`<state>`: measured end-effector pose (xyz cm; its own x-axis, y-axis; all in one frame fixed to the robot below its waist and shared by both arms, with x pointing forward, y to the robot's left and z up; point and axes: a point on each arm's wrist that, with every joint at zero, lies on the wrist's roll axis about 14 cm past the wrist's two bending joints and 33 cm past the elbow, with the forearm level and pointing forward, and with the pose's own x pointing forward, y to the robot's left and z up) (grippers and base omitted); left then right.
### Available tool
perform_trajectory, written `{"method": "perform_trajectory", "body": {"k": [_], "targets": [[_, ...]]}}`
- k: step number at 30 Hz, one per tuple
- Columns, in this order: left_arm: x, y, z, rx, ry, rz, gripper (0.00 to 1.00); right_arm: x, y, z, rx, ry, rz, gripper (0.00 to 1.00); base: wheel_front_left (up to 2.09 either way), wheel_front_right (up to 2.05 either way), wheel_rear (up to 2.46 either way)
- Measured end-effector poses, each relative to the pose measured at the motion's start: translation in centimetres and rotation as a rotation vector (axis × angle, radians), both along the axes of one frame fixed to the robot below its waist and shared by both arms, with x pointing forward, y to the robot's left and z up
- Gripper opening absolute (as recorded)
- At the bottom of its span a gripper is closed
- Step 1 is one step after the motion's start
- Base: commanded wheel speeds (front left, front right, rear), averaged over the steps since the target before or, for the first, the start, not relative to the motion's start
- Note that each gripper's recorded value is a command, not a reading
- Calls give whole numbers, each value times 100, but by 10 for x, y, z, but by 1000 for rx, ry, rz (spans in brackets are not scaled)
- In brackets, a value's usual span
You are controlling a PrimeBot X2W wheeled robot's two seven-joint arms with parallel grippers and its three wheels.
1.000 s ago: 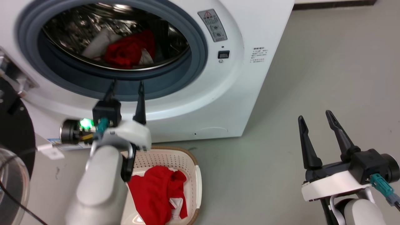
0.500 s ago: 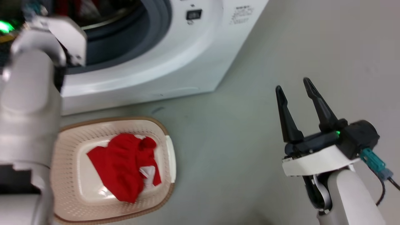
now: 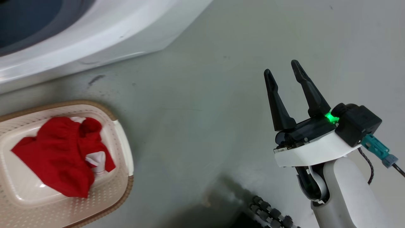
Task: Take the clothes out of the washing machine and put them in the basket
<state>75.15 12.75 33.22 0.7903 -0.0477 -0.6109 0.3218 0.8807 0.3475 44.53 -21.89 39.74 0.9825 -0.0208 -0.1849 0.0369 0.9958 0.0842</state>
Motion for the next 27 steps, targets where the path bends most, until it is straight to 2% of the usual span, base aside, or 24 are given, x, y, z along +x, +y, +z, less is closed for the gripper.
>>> {"method": "perform_trajectory", "body": {"k": [8,9,10,11,14,19,23,27], "targets": [[0,4,-42,50,187,72,100,-9,-14,-15,-21,58,-39,100,0,0,0],[-1,6,-43,55,204,85,84,-9,-14,-16,-20,59,-39,100,0,0,0],[-2,9,-43,60,215,94,30,-9,-13,-16,-16,58,-37,100,0,0,0],[-3,10,-43,61,219,100,0,-8,-12,-16,-12,57,-35,100,0,0,0],[-6,14,-42,60,224,118,0,-7,-11,-14,-11,52,-31,100,0,0,0],[-4,12,-24,37,135,121,0,-6,-11,-11,-12,42,-30,100,0,0,0],[2,11,3,-6,-5,93,0,-6,-12,-3,-24,22,-29,100,0,0,0],[5,0,39,-96,-173,52,0,-6,-15,9,-44,-5,-33,100,0,0,0]]}}
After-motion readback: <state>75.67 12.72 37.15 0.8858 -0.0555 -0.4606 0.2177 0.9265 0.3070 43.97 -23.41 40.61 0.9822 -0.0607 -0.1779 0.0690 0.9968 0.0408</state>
